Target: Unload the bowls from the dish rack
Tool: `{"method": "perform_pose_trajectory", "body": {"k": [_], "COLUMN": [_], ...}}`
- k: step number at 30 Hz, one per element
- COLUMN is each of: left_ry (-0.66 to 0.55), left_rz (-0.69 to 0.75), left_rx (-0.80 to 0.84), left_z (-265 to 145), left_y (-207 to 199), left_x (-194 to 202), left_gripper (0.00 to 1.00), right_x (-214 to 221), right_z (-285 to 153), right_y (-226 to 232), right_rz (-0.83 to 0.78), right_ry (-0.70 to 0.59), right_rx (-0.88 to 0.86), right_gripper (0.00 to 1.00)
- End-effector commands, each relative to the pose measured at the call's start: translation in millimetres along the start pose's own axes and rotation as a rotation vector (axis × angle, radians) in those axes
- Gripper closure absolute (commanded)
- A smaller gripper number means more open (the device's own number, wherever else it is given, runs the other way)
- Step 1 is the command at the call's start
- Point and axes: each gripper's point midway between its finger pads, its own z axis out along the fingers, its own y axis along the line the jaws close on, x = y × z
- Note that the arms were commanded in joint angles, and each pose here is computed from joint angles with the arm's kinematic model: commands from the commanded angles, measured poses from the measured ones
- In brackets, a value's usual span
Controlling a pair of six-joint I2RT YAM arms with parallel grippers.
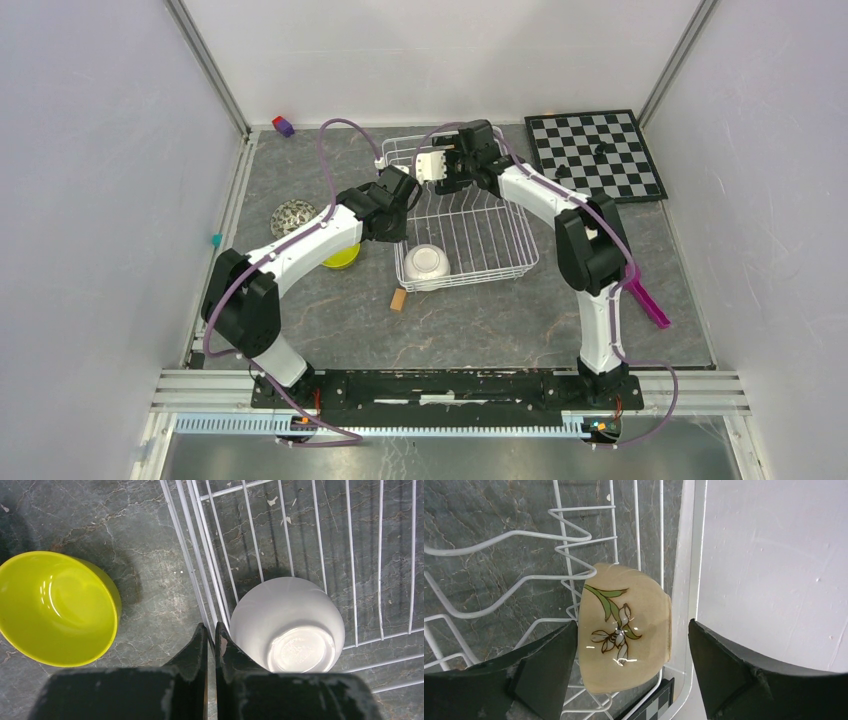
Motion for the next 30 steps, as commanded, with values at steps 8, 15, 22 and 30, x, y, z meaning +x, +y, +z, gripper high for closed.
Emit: {"method": "perform_pose_trajectory", "body": {"k": [8, 15, 22, 30], "left_ry": [-0.02, -0.017, -0.003, 0.001], "left_rz": [0.096, 0.097, 0.099, 0.103], "left_rx": [0.078, 0.072, 0.077, 0.074], "left_z": [-17, -16, -13, -12], "left_y": [-13, -11, -13, -12], "left_x": [-2, 0, 3, 4], "left_gripper": [0.96, 0.96, 0.96, 0.96], "right_x": [13, 33, 26, 6], "right_z": [16, 24, 25, -16], "right_y": [-19, -18, -15, -61], "right_rz": [-0.011, 0.104, 0.21, 0.222], "right_ry": [0.044, 0.085, 0.01, -0.051], "right_rx": [0.049, 0.071, 0.036, 0.184], "right_gripper": [0.1, 0.14, 0.34, 0.67]}}
